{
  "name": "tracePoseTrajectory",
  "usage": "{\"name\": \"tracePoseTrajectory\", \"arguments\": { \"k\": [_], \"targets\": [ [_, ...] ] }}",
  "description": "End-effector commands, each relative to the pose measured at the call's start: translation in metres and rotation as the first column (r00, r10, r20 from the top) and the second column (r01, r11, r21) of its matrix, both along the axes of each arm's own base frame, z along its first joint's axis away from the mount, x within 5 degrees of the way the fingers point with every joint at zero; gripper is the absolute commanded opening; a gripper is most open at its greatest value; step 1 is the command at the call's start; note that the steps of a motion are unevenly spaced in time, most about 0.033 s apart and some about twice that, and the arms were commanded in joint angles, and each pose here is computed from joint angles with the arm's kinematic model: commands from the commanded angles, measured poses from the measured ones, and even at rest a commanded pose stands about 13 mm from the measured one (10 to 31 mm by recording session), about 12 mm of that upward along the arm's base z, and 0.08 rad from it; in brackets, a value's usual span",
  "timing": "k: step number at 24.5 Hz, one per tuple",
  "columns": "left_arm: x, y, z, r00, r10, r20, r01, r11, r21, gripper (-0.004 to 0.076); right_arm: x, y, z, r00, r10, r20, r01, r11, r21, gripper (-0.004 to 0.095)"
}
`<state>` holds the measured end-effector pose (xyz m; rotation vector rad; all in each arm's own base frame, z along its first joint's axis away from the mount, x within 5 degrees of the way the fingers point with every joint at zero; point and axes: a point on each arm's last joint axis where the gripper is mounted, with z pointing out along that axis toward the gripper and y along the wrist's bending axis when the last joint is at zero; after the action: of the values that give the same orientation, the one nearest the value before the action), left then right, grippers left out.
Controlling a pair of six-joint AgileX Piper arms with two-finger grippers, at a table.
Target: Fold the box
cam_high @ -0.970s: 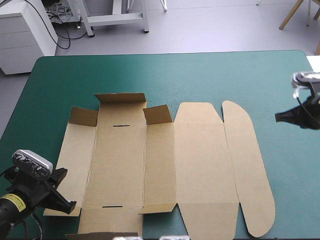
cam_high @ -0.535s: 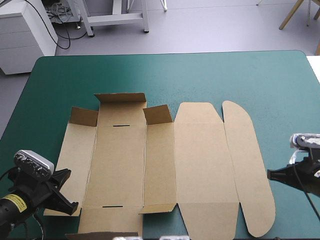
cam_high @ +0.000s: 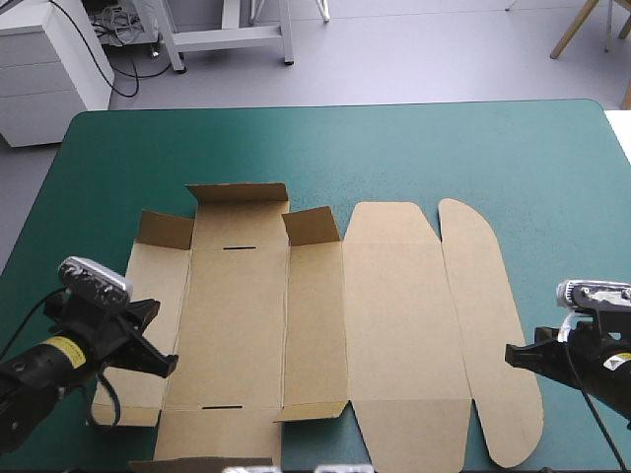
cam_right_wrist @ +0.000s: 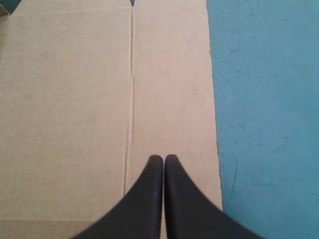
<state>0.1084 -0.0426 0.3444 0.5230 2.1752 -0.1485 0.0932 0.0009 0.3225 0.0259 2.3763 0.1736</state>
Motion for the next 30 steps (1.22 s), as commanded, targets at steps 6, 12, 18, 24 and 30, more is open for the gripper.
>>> {"name": "tracePoseTrajectory", "arguments": {
  "k": [6, 12, 18, 24, 30],
  "targets": [
    [0.077, 0.001, 0.031, 0.974, 0.226, 0.019, -0.225, 0.974, -0.018, 0.0011, 0.004, 0.004, 0.010, 0.992, 0.102, 0.073, -0.092, 0.988, -0.124, -0.0014],
    [0.112, 0.077, 0.034, 0.836, 0.536, -0.114, -0.542, 0.840, -0.032, 0.0011, 0.005, 0.008, 0.011, 0.985, 0.150, 0.087, -0.136, 0.980, -0.144, -0.0014],
    [0.091, 0.133, 0.017, 0.729, 0.597, -0.333, -0.651, 0.756, -0.070, 0.0011, 0.005, 0.008, 0.011, 0.983, 0.157, 0.091, -0.143, 0.979, -0.147, -0.0014],
    [0.076, 0.157, 0.004, 0.671, 0.575, -0.467, -0.706, 0.689, -0.166, 0.0011, 0.005, 0.011, 0.012, 0.977, 0.184, 0.103, -0.168, 0.974, -0.151, -0.0014],
    [0.066, 0.162, -0.016, 0.625, 0.517, -0.585, -0.686, 0.721, -0.096, 0.0010, 0.006, 0.011, 0.012, 0.976, 0.188, 0.106, -0.170, 0.973, -0.154, -0.0014]
  ]
}}
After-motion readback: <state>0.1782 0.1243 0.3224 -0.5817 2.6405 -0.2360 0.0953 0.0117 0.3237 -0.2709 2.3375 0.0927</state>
